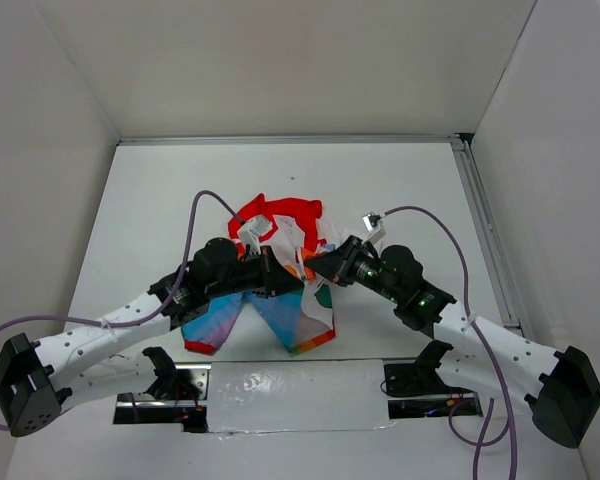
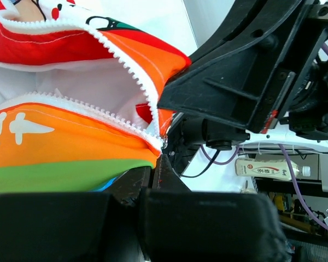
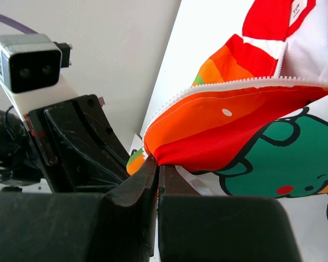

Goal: Zip up the jacket

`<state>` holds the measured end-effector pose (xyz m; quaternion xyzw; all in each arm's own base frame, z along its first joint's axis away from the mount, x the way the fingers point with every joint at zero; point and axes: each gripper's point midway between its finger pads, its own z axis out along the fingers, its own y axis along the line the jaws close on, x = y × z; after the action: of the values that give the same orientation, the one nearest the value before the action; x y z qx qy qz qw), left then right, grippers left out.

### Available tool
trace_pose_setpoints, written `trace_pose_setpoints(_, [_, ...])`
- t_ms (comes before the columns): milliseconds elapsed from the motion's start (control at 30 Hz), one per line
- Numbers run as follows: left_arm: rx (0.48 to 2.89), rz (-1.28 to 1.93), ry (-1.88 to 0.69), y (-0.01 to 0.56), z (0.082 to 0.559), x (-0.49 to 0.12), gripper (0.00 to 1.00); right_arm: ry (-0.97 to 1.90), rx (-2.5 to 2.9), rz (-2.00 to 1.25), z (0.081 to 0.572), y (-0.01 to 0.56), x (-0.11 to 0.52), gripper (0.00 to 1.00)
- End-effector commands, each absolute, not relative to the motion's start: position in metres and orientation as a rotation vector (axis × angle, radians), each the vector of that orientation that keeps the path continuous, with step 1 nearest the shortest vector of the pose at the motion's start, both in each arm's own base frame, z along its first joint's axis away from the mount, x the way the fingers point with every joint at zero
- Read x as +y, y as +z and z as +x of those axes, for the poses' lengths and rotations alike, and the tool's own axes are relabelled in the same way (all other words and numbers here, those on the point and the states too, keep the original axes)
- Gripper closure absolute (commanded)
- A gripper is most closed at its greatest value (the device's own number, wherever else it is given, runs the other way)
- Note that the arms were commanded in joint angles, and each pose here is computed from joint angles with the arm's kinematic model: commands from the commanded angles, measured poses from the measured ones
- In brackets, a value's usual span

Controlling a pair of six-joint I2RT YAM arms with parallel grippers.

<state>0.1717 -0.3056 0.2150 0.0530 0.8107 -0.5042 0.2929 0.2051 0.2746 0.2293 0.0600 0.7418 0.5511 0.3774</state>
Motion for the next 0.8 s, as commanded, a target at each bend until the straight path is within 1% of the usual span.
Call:
trace_pose_setpoints(0, [2.256,0.261,-1.385,0.195,0.145,-0.307,1.0,1.438,1.679,0.289,0.228,0.298,0.262,1.0])
trace_pose_setpoints(167, [2.318,0.235,-1.356,0.178,0.138,-0.304,1.0,1.483,1.703,0.382,0.234,0.302,0.261,1.0])
trace_pose_setpoints(267, [2.306,0.224,-1.345,0.181,0.142,-0.305,1.0,1.499,1.746,0.333,0.228,0.296,0.267,1.0])
trace_pose_setpoints(333, [2.294,0.21,-1.334,0.187,0.146,-0.305,0.93,1.508,1.799,0.273,0.218,0.281,0.271,1.0])
trace_pose_setpoints(400, [2.262,0.198,-1.325,0.195,0.151,-0.306,0.89,1.518,1.841,0.223,0.209,0.269,0.274,1.0])
trace_pose_setpoints(433, [2.238,0.199,-1.33,0.2,0.153,-0.306,0.83,1.524,1.858,0.22,0.206,0.264,0.275,1.0])
trace_pose_setpoints(567, [2.158,0.228,-1.369,0.218,0.156,-0.311,0.78,1.565,1.882,0.184,0.192,0.244,0.279,1.0])
trace_pose_setpoints(767, [2.161,0.225,-1.394,0.223,0.152,-0.31,0.68,1.543,1.853,0.169,0.194,0.249,0.278,1.0])
